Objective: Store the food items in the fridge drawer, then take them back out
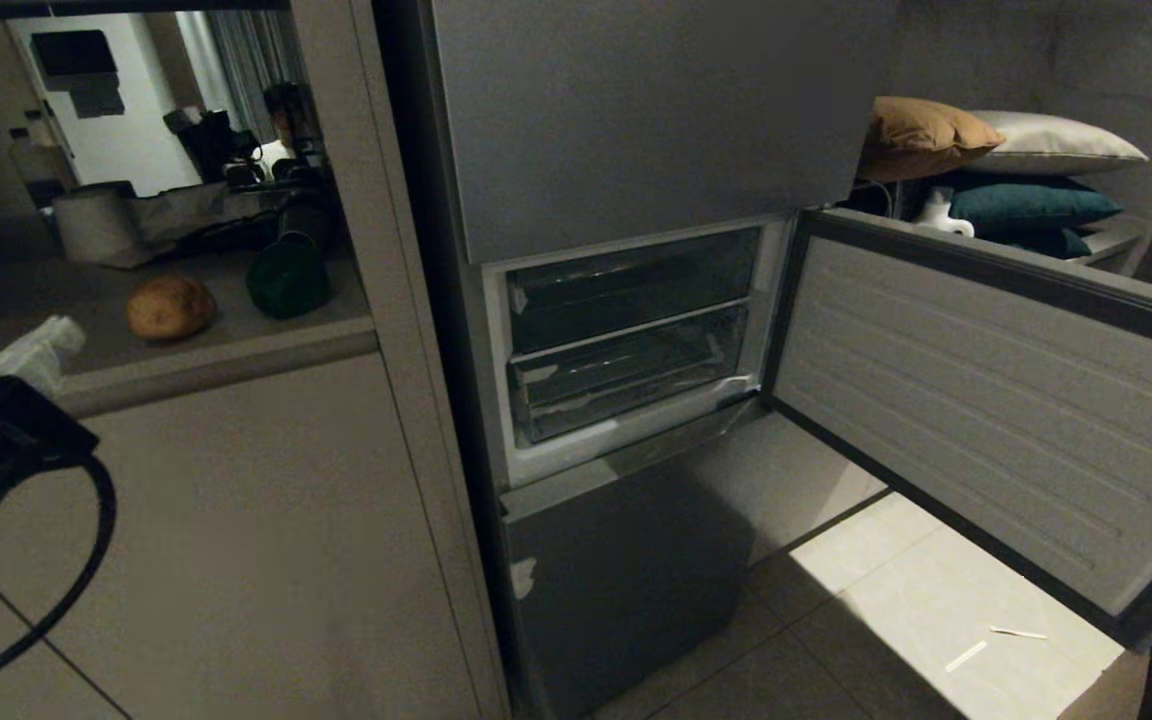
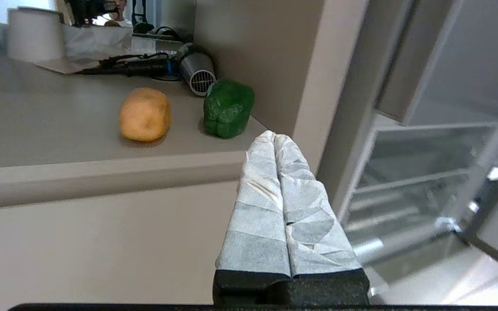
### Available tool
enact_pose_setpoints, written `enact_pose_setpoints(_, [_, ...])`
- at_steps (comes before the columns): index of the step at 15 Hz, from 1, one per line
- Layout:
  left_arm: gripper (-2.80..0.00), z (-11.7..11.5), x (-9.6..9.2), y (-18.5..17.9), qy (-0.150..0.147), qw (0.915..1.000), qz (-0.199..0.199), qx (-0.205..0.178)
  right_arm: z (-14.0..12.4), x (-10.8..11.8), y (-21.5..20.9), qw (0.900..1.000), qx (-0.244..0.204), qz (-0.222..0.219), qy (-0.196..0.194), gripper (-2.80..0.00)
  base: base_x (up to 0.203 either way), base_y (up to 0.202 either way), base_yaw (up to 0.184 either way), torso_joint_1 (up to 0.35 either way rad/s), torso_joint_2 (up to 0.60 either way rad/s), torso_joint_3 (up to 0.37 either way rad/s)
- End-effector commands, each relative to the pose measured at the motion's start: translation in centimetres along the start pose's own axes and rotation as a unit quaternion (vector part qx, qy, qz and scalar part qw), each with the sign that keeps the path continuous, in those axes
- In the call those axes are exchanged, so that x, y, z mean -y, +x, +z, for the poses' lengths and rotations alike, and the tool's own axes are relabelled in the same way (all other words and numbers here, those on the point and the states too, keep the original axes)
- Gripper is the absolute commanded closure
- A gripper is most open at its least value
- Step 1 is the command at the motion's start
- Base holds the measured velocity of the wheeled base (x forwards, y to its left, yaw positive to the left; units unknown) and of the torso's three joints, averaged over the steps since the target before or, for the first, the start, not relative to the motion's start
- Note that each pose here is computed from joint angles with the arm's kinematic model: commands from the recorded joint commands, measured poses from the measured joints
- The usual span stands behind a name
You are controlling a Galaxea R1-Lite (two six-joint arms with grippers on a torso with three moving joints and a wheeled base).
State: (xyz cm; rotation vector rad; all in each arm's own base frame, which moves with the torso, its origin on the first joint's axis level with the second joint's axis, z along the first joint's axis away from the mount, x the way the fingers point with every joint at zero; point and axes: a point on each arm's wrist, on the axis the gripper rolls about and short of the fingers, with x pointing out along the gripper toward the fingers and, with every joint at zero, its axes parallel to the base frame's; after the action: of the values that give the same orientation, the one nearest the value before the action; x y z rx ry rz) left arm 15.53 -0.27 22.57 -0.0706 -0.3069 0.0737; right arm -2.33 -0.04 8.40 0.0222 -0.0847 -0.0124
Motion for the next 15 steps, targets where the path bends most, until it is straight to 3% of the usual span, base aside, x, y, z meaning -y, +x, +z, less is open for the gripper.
enact_pose_setpoints(1, [0.00,3.7,-0.4,-5.1,0.004,1.0000,0.002,0.000,-0.9,0.0,0.2,1.000,-0.015,-0.001,0.000,0.00,0.000,0.000,0.000,0.000,0.00,0.000])
enact_pose_setpoints(4, [0.00,4.8,-1.1,-11.3,0.016,0.9978,0.010,-0.063,-0.9,0.0,0.2,1.000,-0.015,0.000,0.000,0.00,0.000,0.000,0.000,0.000,0.00,0.000])
enact_pose_setpoints(6, [0.00,3.7,-1.6,-14.8,0.024,0.9965,0.035,-0.072,-0.9,0.0,0.2,1.000,-0.015,0.000,0.000,0.00,0.000,0.000,0.000,0.000,0.00,0.000])
enact_pose_setpoints(10, [0.00,-3.7,-2.2,-17.6,0.063,0.9833,0.069,-0.156,-0.9,0.0,0.2,1.000,-0.015,0.000,0.000,0.00,0.000,0.000,0.000,0.000,0.00,0.000])
enact_pose_setpoints(11, [0.00,-5.4,-2.3,-17.9,0.071,0.9798,0.064,-0.176,-0.9,0.0,0.2,1.000,-0.015,0.000,0.000,0.00,0.000,0.000,0.000,0.000,0.00,0.000])
enact_pose_setpoints(13, [0.00,-8.0,-2.3,-18.5,0.070,0.9719,0.014,-0.224,-0.9,0.0,0.2,1.000,-0.015,0.000,0.000,0.00,0.000,0.000,0.000,0.000,0.00,0.000])
enact_pose_setpoints(14, [0.00,-8.7,-2.3,-18.9,0.068,0.9629,0.005,-0.261,-0.9,0.0,0.2,1.000,-0.015,0.000,0.000,0.00,0.000,0.000,0.000,0.000,0.00,0.000])
enact_pose_setpoints(15, [0.00,-8.9,-2.3,-19.0,0.068,0.9597,-0.004,-0.273,-0.9,0.0,0.2,1.000,-0.015,-0.001,0.000,0.00,0.000,0.000,0.000,0.000,0.00,0.000])
